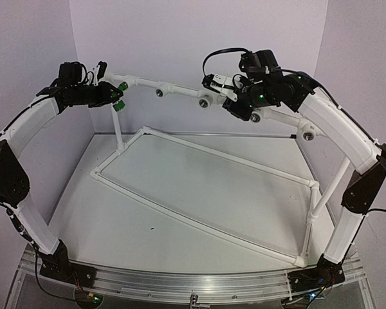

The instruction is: Install the water faucets

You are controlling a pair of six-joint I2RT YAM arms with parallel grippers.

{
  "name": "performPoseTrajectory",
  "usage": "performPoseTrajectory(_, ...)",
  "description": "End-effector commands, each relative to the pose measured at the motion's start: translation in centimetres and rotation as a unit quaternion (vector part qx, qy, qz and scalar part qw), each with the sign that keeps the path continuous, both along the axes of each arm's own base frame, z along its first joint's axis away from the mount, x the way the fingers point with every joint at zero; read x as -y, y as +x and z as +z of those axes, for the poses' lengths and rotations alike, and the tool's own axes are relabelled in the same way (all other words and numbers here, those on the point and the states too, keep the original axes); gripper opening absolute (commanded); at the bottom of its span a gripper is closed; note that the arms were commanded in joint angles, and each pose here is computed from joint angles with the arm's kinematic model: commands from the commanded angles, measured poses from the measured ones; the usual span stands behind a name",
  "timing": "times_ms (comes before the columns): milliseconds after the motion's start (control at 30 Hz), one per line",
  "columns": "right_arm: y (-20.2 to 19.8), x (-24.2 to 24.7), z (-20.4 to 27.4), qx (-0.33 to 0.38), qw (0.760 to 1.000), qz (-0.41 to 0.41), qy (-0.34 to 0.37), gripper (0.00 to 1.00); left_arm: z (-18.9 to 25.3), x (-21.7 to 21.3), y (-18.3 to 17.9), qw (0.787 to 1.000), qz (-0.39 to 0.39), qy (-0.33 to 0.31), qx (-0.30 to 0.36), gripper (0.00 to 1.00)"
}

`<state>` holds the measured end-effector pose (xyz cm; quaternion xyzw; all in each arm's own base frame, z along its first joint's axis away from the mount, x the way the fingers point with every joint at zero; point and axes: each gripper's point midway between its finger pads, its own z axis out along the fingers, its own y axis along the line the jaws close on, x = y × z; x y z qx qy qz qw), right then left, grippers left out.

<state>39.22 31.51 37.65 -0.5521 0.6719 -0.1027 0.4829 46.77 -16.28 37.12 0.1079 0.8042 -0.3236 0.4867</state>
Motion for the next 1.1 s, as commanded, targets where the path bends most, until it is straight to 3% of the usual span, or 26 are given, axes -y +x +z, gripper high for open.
performPoseTrajectory(0,-5.7,-2.4,-2.6,-0.097,0.991,0.089,0.010,0.00,6.2,-0.9,0.2,0.989,0.035,0.062,0.133,0.00)
performPoseTrajectory(167,-5.7,-2.3,-2.6,-0.097,0.991,0.088,0.009,0.00,6.3,-0.5,0.2,0.978,0.045,0.118,0.166,0.00)
performPoseTrajectory(400,-5.7,-2.2,-2.7,-0.096,0.991,0.088,0.006,0.00,6.0,0.7,0.0,0.945,0.049,0.227,0.228,0.00)
performPoseTrajectory(567,-5.7,-2.2,-2.7,-0.096,0.991,0.088,0.005,0.00,5.7,1.9,-0.5,0.904,0.045,0.312,0.290,0.00)
performPoseTrajectory(767,-5.9,-2.0,-2.8,-0.095,0.991,0.093,0.000,0.00,6.1,2.2,-1.5,0.859,0.045,0.366,0.356,0.00)
performPoseTrajectory(967,-5.9,-1.9,-2.8,-0.094,0.991,0.092,-0.003,0.00,5.8,2.5,-1.8,0.793,0.056,0.446,0.412,0.00)
performPoseTrajectory(1067,-5.9,-1.8,-2.8,-0.094,0.991,0.091,-0.004,0.00,4.6,2.8,-1.8,0.747,0.051,0.503,0.431,0.00)
